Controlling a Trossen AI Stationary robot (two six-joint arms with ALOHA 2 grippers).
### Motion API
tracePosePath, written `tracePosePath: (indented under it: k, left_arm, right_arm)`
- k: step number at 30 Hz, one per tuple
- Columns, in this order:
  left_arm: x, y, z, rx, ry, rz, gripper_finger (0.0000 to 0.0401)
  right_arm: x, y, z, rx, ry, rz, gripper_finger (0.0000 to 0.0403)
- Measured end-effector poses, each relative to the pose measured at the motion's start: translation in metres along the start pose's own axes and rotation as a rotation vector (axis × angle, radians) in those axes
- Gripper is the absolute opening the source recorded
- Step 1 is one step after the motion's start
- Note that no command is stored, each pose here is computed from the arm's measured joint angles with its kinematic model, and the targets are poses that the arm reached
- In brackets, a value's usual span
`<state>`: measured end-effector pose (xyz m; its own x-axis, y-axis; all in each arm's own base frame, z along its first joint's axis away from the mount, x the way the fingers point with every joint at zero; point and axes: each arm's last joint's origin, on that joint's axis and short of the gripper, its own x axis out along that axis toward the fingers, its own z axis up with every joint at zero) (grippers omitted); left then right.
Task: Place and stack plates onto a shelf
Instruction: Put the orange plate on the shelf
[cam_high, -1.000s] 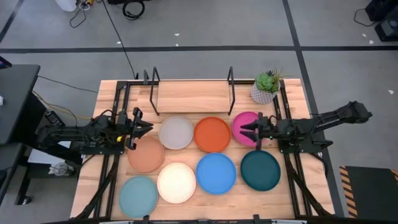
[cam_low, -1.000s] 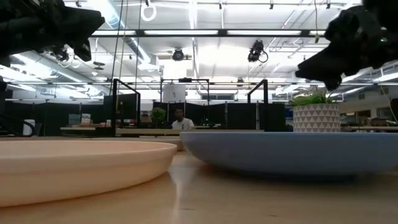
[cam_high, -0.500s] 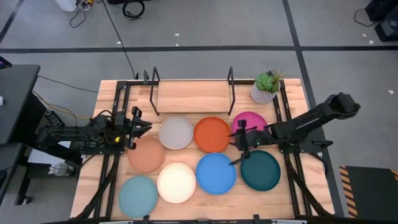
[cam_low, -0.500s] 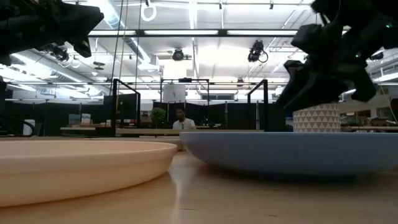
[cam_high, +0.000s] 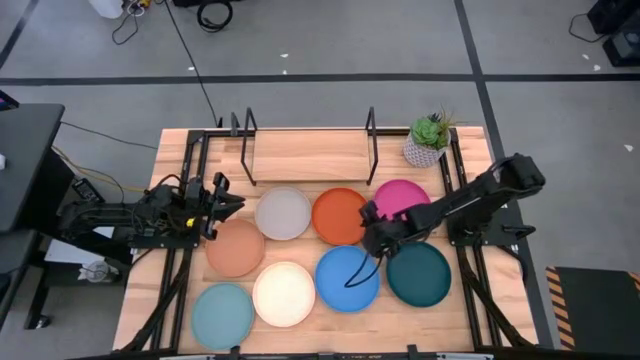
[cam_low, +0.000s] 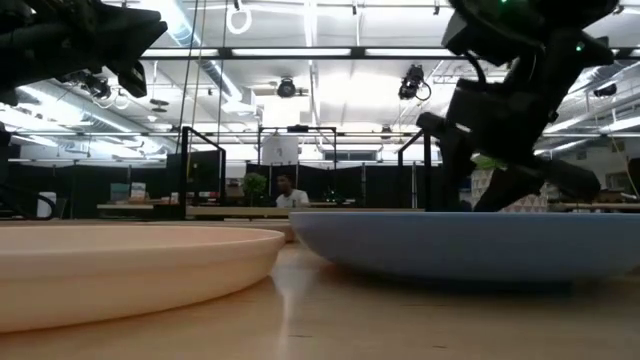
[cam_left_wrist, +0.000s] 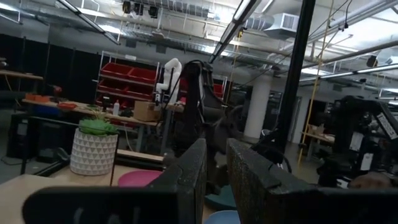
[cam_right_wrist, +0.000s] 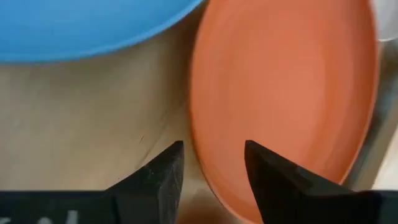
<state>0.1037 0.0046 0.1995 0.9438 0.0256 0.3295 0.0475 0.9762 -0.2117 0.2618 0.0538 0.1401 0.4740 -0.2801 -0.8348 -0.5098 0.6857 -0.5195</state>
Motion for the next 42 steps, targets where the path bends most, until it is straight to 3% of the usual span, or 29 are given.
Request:
tracePosePath:
  k: [7, 17, 22, 28, 35, 42]
  left_arm:
    - [0.000, 0.000, 0.000, -0.051, 0.000, 0.000, 0.0069]
    - [0.000, 0.000, 0.000, -0.051, 0.000, 0.000, 0.0069]
    - [0.000, 0.000, 0.000, -0.052, 0.000, 0.000, 0.0069]
    - [0.000, 0.000, 0.000, -0.051, 0.000, 0.000, 0.0069]
    - [0.000, 0.000, 0.000, -0.046, -0.001, 0.000, 0.0069]
    - [0.000, 0.000, 0.000, -0.037, -0.002, 0.000, 0.0069]
  right_arm:
    - [0.014, 0.005, 0.000, -0.130, 0.042, 0.026, 0.0111]
    - [0.009, 0.004, 0.002, -0.181, 0.017, 0.011, 0.0033]
    - [-0.001, 0.004, 0.005, -0.197, -0.019, -0.005, 0.0019]
    - [-0.018, 0.001, 0.014, -0.246, -0.054, -0.070, 0.0029]
    - [-0.026, -0.046, 0.027, -0.144, -0.083, -0.107, 0.0023]
    - [-0.016, -0.091, 0.004, -0.061, -0.060, -0.103, 0.0023]
